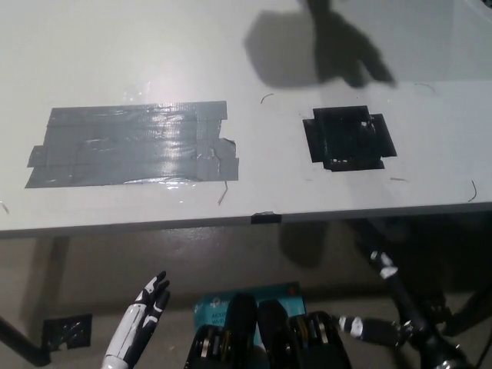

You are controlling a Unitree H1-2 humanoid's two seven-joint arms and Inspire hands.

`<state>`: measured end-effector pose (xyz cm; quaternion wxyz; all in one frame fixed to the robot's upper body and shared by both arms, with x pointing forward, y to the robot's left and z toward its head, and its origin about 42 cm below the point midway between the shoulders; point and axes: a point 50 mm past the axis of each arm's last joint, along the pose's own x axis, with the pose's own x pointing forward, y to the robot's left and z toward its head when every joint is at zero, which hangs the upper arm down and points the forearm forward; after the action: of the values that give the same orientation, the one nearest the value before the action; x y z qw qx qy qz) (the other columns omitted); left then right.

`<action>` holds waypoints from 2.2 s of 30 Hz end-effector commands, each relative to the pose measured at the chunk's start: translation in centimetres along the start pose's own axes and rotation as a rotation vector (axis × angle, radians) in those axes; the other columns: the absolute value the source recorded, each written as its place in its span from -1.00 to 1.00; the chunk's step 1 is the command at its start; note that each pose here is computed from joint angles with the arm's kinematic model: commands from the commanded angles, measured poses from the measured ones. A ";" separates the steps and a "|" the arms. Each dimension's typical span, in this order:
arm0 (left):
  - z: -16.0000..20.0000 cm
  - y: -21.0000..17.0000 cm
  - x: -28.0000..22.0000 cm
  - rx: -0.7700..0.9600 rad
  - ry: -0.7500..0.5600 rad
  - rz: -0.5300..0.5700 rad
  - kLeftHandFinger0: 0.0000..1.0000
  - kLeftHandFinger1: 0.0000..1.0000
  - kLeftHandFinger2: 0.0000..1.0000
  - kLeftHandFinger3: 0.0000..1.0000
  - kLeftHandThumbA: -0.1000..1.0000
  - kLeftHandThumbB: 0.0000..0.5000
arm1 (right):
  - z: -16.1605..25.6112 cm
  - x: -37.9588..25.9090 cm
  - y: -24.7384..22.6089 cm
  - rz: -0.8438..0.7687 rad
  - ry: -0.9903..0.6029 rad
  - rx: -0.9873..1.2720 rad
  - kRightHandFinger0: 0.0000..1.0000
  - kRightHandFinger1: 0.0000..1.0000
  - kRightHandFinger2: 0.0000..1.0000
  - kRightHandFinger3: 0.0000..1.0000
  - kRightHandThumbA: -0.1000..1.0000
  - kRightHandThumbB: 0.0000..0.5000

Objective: A person hands a black t-shirt to the robot and rhe robot picks it up with its right hand and places it on the black spot on the desk infron tof it

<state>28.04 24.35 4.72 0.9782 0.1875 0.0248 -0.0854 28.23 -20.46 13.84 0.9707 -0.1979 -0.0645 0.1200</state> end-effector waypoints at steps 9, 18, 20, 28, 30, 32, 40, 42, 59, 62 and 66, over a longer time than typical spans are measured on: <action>1.1 0.7 0.5 -0.002 -0.081 0.025 1.00 1.00 1.00 1.00 1.00 1.00 | 11.8 3.0 -6.5 -0.226 -0.344 -0.279 1.00 1.00 1.00 1.00 1.00 0.64; 1.3 1.0 1.0 0.003 -0.083 0.033 1.00 1.00 1.00 1.00 1.00 1.00 | 13.2 8.7 -7.6 -0.275 -0.326 -0.394 1.00 1.00 1.00 1.00 1.00 0.56; 1.3 1.1 1.1 0.004 -0.084 0.034 1.00 1.00 1.00 1.00 1.00 1.00 | 13.2 9.6 -7.6 -0.280 -0.312 -0.400 1.00 1.00 1.00 1.00 1.00 0.64; 1.7 1.3 1.6 0.010 -0.094 0.031 1.00 1.00 1.00 1.00 1.00 1.00 | 11.0 14.9 -8.3 -0.325 -0.228 -0.458 1.00 1.00 1.00 1.00 1.00 0.71; 1.9 1.3 1.9 0.012 -0.104 0.029 1.00 1.00 1.00 1.00 1.00 1.00 | 10.7 16.0 -8.7 -0.330 -0.208 -0.463 1.00 1.00 1.00 1.00 1.00 0.68; 2.0 1.4 2.1 0.019 -0.109 0.029 1.00 1.00 1.00 1.00 1.00 1.00 | 10.7 17.0 -9.0 -0.335 -0.180 -0.475 1.00 1.00 1.00 1.00 1.00 0.66; 2.4 1.7 2.4 0.023 -0.114 0.026 1.00 1.00 1.00 1.00 1.00 1.00 | 11.9 18.6 -10.1 -0.379 -0.177 -0.522 1.00 1.00 1.00 1.00 1.00 0.67; 2.5 1.7 2.6 0.023 -0.120 0.027 1.00 1.00 1.00 1.00 1.00 1.00 | 12.4 18.5 -10.5 -0.395 -0.185 -0.531 1.00 1.00 1.00 1.00 1.00 0.64; 3.0 1.9 3.1 0.045 -0.129 0.020 1.00 1.00 1.00 1.00 1.00 0.98 | 15.1 17.6 -12.0 -0.471 -0.266 -0.548 1.00 1.00 1.00 1.00 1.00 0.63; 3.1 1.9 3.2 0.046 -0.134 0.021 1.00 1.00 1.00 1.00 1.00 0.97 | 15.8 18.5 -12.1 -0.456 -0.260 -0.551 1.00 1.00 1.00 1.00 1.00 0.63; 3.2 2.0 3.4 0.045 -0.136 0.017 1.00 1.00 1.00 1.00 1.00 0.98 | 16.9 20.2 -12.2 -0.450 -0.267 -0.578 1.00 1.00 1.00 1.00 1.00 0.68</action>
<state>31.04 24.00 6.91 0.9772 0.1925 -0.0172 -0.0880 45.82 -20.63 31.55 0.8797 -0.4134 -0.2222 -0.0771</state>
